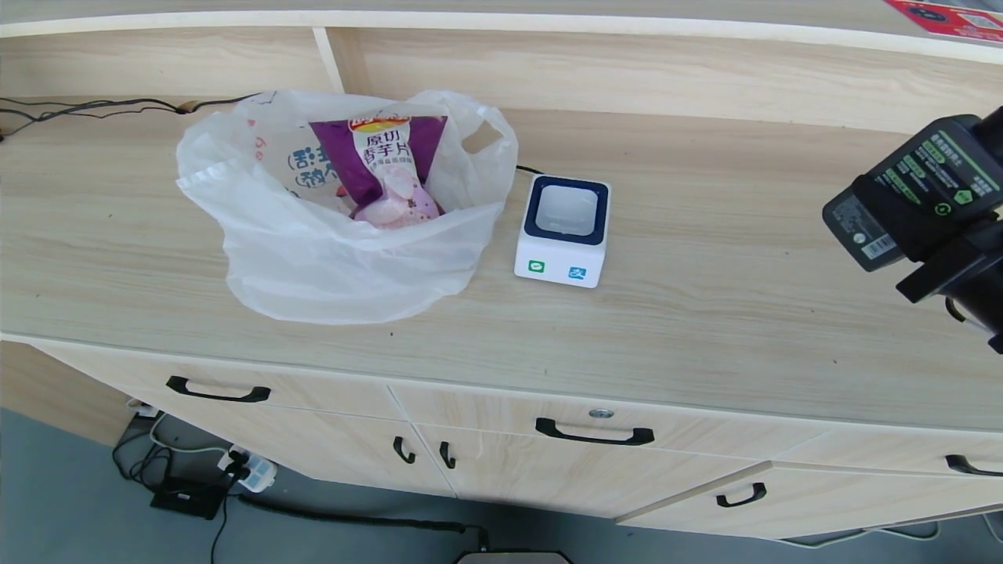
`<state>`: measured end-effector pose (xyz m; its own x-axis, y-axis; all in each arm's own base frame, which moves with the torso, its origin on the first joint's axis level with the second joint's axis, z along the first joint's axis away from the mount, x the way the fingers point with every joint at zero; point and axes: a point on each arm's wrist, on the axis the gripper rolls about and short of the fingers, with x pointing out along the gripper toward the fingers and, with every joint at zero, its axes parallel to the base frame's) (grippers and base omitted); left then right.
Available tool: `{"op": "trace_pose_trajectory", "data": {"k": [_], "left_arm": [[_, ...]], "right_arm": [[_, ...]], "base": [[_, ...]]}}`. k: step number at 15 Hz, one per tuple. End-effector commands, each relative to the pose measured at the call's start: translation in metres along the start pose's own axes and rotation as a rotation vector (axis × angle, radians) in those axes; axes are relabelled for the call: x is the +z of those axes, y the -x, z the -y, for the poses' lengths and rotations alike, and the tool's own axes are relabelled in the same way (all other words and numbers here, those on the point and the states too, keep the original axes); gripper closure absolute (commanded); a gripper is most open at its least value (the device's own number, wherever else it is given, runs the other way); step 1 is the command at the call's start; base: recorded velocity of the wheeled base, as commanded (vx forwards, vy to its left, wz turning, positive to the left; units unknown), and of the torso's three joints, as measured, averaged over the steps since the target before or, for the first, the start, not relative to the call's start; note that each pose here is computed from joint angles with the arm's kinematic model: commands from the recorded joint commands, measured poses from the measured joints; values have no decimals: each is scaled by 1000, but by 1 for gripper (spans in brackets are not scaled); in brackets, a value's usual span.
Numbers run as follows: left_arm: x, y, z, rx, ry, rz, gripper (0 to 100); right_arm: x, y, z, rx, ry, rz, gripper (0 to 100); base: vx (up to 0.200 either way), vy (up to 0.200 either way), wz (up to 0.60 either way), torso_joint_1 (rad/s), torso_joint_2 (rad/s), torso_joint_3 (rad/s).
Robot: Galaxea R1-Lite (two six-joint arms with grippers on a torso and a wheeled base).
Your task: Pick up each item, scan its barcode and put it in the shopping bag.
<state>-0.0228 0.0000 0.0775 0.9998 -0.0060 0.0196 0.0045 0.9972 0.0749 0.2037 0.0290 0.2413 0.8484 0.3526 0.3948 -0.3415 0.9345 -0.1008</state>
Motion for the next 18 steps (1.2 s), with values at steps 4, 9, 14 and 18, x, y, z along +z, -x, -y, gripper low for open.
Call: {"op": "trace_pose_trajectory", "data": {"k": [4, 9, 14, 18], "left_arm": [[0, 0, 0, 0, 1, -1, 0], [0, 0, 0, 1, 1, 0, 0], [0, 0, 0, 1, 6, 0, 0], [0, 0, 0, 1, 7, -1, 0]], "right_arm": [[3, 6, -1, -4, 1, 4, 100], [-1, 9, 1, -55, -5, -14, 100], [0, 6, 2, -60, -8, -31, 100], [0, 5, 2, -60, -12, -32, 100]], "base": [[-200, 0, 0, 8, 1, 4], [-120, 0, 0, -8, -2, 1], [0, 160, 0, 6, 4, 3], [0, 200, 0, 11, 7, 1]]}}
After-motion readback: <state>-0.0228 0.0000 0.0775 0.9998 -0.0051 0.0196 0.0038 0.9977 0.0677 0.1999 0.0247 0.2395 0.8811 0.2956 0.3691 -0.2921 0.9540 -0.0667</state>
